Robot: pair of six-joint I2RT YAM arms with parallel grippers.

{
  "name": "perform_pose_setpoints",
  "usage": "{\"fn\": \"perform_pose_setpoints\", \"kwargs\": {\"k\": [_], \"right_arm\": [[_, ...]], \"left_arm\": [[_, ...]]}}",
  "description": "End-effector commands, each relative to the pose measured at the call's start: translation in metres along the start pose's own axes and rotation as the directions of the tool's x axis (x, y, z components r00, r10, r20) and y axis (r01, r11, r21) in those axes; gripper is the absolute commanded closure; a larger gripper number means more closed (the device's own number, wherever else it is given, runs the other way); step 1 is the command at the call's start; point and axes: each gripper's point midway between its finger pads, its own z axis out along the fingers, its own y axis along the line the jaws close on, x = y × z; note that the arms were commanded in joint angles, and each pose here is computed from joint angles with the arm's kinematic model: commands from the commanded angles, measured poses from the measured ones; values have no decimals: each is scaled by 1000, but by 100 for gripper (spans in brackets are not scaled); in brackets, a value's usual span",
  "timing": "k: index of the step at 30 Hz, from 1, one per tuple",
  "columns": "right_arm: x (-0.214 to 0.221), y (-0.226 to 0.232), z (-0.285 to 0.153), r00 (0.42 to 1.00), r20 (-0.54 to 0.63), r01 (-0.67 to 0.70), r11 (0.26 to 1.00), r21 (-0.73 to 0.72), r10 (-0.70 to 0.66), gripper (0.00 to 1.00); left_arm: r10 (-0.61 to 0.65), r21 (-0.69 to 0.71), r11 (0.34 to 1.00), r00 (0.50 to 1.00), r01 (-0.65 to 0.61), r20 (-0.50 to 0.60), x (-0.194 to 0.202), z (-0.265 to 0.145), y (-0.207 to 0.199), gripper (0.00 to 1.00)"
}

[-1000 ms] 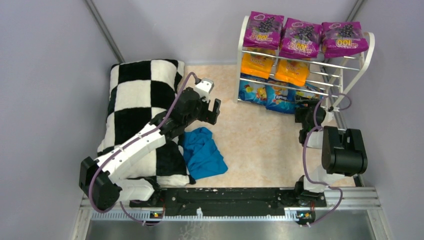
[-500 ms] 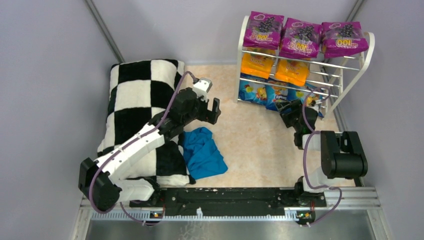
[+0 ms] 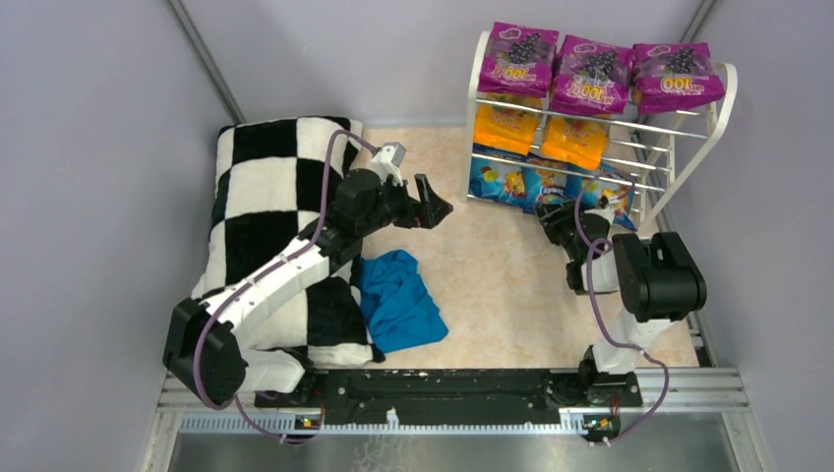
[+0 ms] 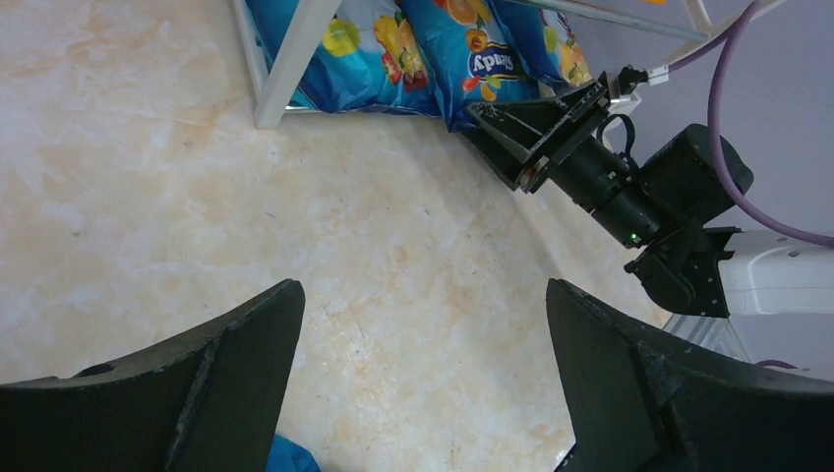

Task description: Place and organize the candy bags onto the shelf

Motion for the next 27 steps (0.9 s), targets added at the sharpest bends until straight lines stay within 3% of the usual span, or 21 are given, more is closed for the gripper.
{"fn": "perform_pose_setpoints", "kwargs": {"k": [1, 6, 12, 19, 22, 25, 27], "right_arm": [[-39, 47, 9, 988, 154, 33, 989, -143, -11, 59], [-47, 52, 16, 985, 171, 36, 992, -121, -15, 80], [-51, 69, 24, 982, 187, 73, 975, -211, -33, 91], [-36, 14, 39, 984, 162, 77, 997, -28, -72, 86], [-31, 6, 42, 987, 140, 79, 997, -19, -76, 83], [-25, 9, 43, 992, 99, 82, 996, -27, -79, 76], [-21, 12, 39, 994, 70, 87, 996, -21, -85, 66]], "left_arm": [[-10, 57, 998, 998, 6, 56, -10, 0, -11, 1], [-4, 52, 999, 999, 2, 49, -2, -6, -7, 1], [10, 35, 999, 999, -12, 48, -1, -15, -5, 1], [26, 25, 999, 998, -28, 51, -3, -21, -4, 1], [32, 22, 999, 998, -33, 50, -5, -22, -5, 1], [46, 27, 998, 996, -48, 70, -14, -28, -11, 1], [54, 14, 998, 996, -55, 72, -14, -35, -10, 1]]}}
